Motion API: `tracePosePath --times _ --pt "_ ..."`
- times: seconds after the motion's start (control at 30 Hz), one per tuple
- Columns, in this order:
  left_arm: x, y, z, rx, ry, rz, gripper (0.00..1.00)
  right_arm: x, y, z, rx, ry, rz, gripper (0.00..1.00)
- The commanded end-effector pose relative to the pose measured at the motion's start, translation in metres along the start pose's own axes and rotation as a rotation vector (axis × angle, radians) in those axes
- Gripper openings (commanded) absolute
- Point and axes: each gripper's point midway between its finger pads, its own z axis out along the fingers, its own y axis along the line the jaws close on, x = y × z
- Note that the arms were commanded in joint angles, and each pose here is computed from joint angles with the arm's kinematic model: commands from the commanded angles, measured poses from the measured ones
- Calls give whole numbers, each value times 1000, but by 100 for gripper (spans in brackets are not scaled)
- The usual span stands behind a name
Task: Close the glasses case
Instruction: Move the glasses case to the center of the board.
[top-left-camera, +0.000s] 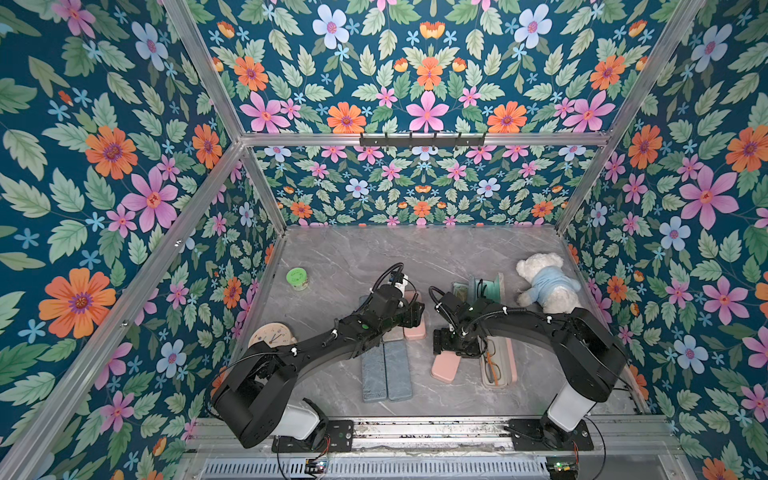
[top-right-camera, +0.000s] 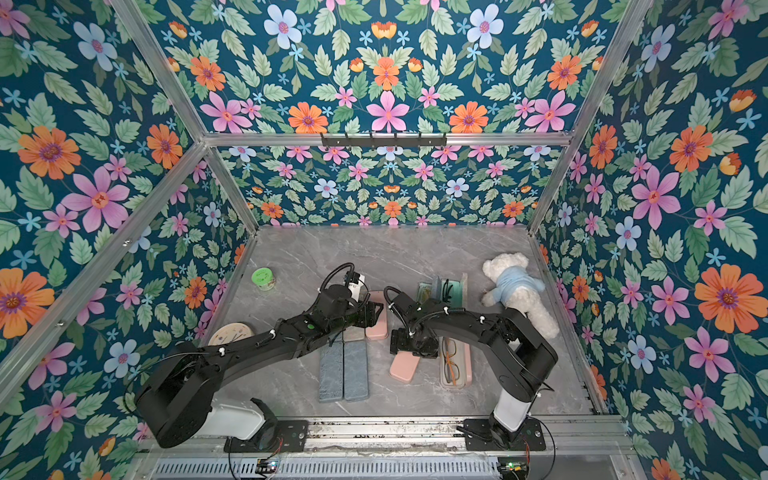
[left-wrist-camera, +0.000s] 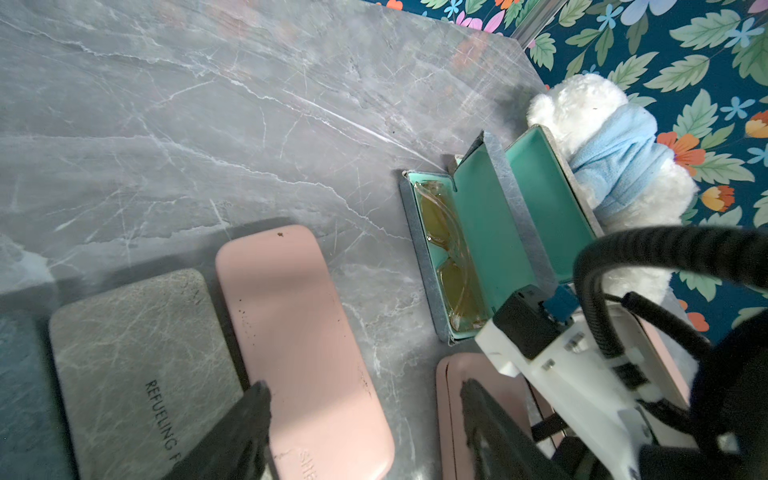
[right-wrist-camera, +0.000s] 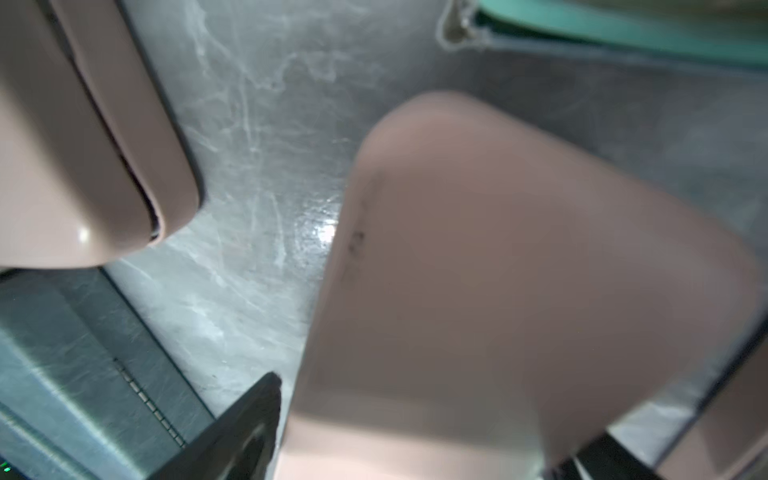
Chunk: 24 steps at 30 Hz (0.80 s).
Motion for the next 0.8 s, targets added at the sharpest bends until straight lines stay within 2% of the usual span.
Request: tracePosePath --times 0.0,0.27,0.77 --pt "-3 1 1 -5 -12 10 74 3 1 2 26 15 -22 92" --pt "-2 -1 2 4 -4 15 73 25 2 10 50 40 -84 82" --pt "1 -1 6 4 11 15 72 59 42 8 8 10 -190 79"
